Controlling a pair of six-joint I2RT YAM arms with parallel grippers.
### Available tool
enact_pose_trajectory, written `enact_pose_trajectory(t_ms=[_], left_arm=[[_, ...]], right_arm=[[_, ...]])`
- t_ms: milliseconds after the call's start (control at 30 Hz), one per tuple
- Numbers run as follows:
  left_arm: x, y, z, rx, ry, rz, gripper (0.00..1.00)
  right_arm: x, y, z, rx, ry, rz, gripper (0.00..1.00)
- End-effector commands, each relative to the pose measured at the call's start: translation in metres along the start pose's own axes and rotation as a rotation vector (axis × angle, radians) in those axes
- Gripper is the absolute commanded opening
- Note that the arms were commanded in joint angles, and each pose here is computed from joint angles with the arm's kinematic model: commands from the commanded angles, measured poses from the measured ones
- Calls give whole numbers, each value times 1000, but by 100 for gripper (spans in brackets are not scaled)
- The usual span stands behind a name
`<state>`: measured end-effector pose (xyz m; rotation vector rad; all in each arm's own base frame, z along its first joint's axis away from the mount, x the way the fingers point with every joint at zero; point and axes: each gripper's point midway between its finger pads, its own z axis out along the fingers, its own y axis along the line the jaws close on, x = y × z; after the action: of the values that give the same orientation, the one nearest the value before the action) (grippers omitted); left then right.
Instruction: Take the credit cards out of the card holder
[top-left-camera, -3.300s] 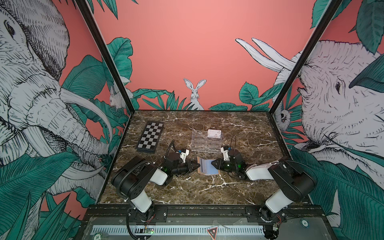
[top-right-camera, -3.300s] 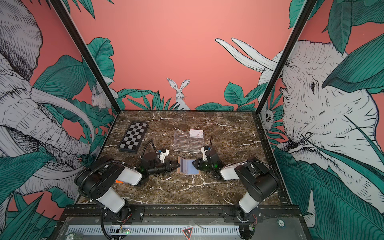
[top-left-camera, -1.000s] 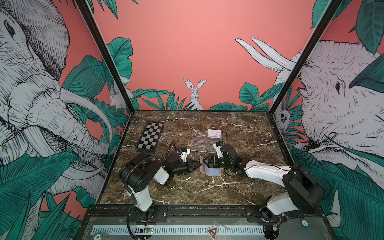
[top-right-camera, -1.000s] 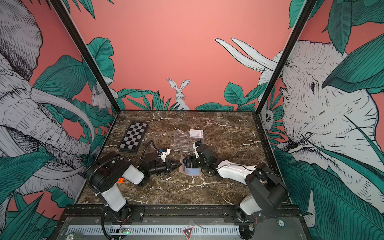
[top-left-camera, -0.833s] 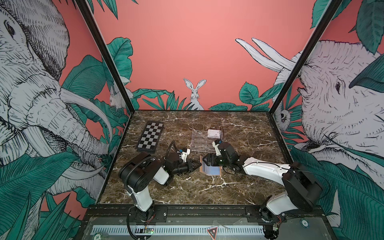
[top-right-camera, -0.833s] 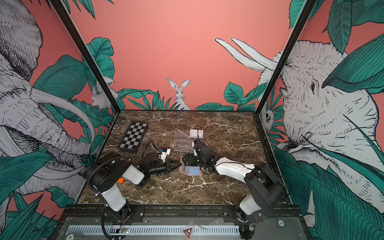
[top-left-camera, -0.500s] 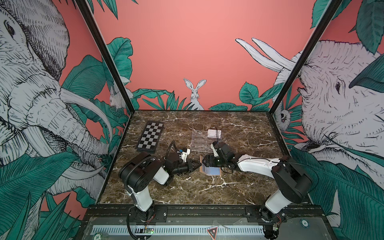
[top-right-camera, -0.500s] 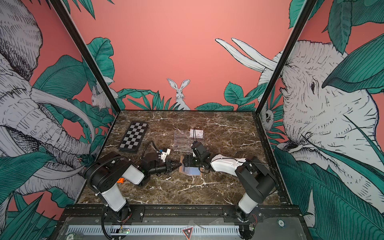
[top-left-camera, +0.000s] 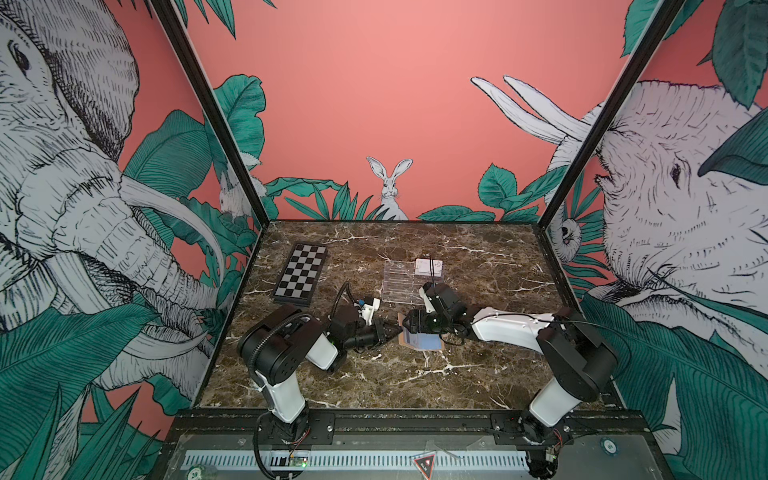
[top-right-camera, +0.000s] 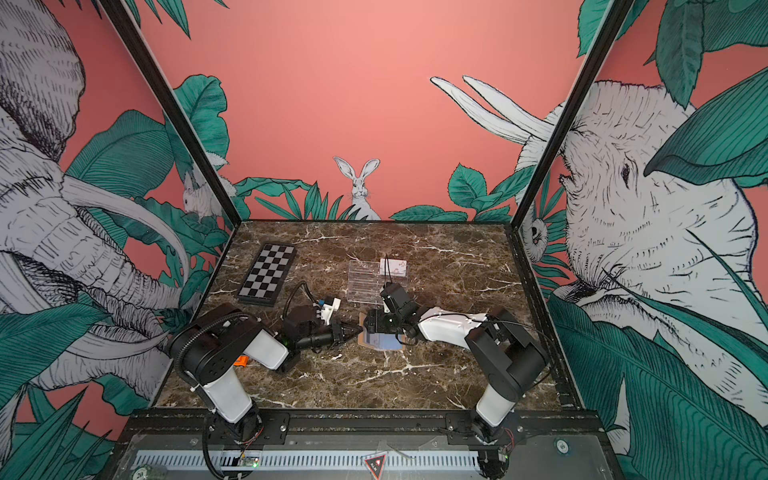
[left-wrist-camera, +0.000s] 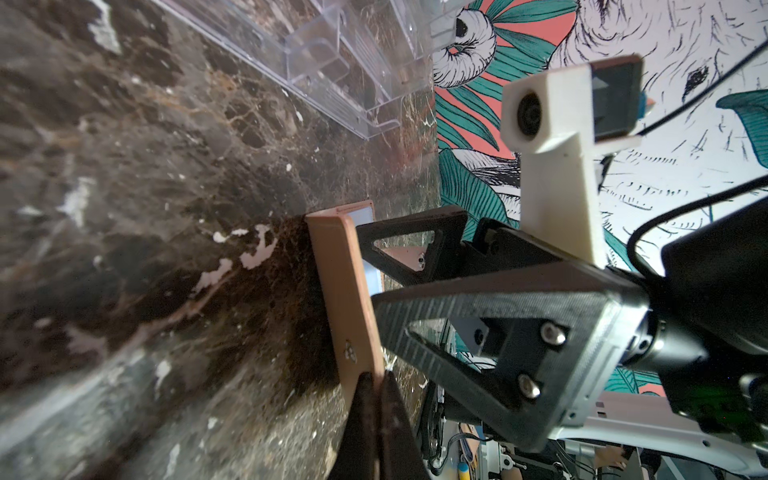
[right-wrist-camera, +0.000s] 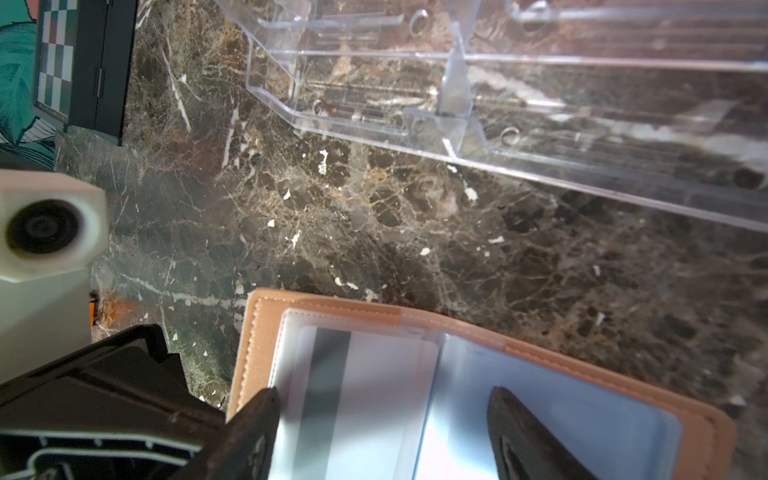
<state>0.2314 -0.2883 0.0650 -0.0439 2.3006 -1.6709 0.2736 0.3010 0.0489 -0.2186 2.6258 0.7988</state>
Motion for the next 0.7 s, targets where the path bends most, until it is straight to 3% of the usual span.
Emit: enact_pose_trajectory(t_ms=[0, 367, 667], left_arm=[[1, -8, -1, 27, 4, 34, 0], [2, -8, -2, 12, 6, 48, 0], [1, -7, -3, -8, 7, 61, 0]], right_arm=[[7, 1, 5, 11, 25, -11, 77], [19, -15, 3, 155, 56, -77, 69], [22, -20, 1, 177, 64, -82, 61]])
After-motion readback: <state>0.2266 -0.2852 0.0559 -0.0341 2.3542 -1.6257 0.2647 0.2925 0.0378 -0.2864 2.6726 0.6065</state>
